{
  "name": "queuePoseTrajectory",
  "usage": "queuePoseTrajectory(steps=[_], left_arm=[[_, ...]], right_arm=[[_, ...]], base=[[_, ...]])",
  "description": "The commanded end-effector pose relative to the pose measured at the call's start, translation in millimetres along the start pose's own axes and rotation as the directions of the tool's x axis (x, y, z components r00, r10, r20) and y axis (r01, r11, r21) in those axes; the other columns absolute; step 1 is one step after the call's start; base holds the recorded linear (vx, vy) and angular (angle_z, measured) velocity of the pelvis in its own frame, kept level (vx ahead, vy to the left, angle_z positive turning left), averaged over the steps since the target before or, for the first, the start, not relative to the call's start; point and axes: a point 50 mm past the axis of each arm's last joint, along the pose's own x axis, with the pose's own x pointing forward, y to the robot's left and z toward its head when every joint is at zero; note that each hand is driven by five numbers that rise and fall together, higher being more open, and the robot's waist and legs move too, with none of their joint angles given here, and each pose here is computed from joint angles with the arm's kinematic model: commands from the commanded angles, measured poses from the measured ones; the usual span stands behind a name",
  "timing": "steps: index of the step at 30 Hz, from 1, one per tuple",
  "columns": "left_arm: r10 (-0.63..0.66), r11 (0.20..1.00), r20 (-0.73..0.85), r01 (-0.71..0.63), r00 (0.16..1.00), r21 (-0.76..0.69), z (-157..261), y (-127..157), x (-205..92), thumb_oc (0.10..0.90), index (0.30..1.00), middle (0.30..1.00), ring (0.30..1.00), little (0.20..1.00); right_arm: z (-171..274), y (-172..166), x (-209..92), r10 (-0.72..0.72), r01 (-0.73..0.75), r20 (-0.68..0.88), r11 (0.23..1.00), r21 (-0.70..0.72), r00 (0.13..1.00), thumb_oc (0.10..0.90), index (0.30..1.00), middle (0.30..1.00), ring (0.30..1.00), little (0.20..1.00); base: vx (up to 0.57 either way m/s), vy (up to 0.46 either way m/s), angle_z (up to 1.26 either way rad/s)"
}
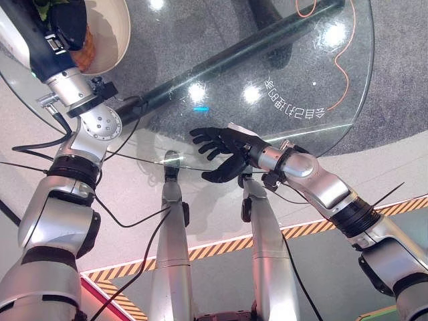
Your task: Pick up the fruit to the plate
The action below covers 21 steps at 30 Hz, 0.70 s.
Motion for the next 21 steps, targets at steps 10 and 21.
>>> queuePoseTrajectory(steps=[10,21], left_arm=[[0.172,0.98,0.017,-0.17,0.985,-0.105,9.3,25.6,44.0,0.1,0.3,0.3,0.3,0.2],[0.158,0.983,0.04,-0.153,0.987,-0.105,10.8,26.2,45.5,0.1,0.3,0.3,0.3,0.2]], right_arm=[[1.5,30.6,-0.5,0.099,-0.102,0.065,0.994,0.039,0.993,0.8,0.9,0.9,0.9,0.9],[2.6,31.5,-0.3,0.095,-0.099,0.079,0.994,0.047,0.992,0.8,0.9,0.9,0.9,0.9]], base=[[0.0,-0.009,0.01],[0.0,-0.006,0.0]])
